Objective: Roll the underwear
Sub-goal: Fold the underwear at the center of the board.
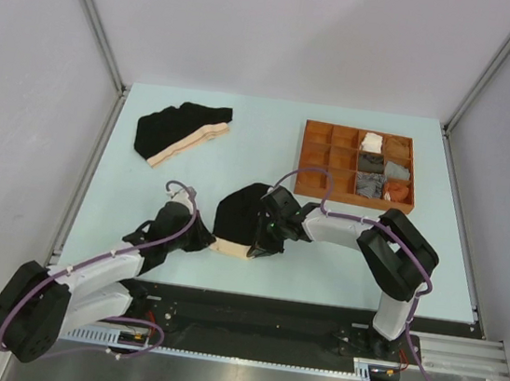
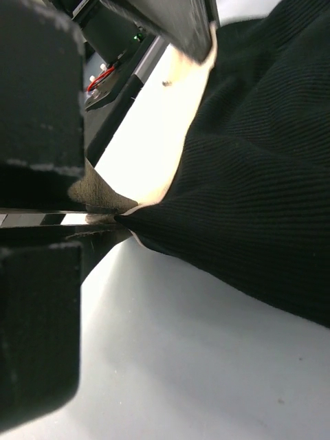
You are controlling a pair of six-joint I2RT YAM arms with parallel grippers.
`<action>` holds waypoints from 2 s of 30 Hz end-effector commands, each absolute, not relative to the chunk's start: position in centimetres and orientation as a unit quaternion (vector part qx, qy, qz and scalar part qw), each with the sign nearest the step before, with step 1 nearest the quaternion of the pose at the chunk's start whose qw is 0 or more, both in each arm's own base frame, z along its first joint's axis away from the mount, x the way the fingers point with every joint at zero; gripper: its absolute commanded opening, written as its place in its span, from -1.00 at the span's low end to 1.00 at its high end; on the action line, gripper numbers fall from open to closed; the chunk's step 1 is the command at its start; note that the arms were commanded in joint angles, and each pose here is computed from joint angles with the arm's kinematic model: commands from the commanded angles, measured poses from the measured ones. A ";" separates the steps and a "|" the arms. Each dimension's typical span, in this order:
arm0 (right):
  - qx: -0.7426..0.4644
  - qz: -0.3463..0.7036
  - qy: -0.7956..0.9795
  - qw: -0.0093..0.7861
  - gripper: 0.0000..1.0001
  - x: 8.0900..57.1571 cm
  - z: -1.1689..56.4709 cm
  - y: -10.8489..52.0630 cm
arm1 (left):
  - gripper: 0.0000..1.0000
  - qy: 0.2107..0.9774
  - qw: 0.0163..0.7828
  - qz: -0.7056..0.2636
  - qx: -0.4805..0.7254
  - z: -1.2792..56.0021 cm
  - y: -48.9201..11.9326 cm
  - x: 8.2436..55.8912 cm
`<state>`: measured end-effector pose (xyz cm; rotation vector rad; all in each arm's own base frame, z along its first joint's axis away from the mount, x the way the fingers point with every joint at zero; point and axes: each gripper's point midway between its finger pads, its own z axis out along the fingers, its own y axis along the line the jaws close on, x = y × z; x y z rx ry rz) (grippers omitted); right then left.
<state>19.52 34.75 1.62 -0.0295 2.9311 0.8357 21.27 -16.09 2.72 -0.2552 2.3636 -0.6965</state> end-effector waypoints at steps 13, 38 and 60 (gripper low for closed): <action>-0.013 0.181 0.982 0.042 -1.00 18.6 -2.8 31.5 | -0.99 0.869 0.402 -0.282 0.059 9.6 -22.5 23.0; -0.015 0.150 0.988 0.043 -1.00 18.6 -3.2 30.0 | -0.99 0.939 0.338 -0.064 -0.012 4.5 -14.9 20.9; -0.014 0.174 0.983 0.062 -1.00 19.0 -1.7 31.1 | -0.99 0.898 0.399 -0.160 0.091 10.6 -23.6 23.1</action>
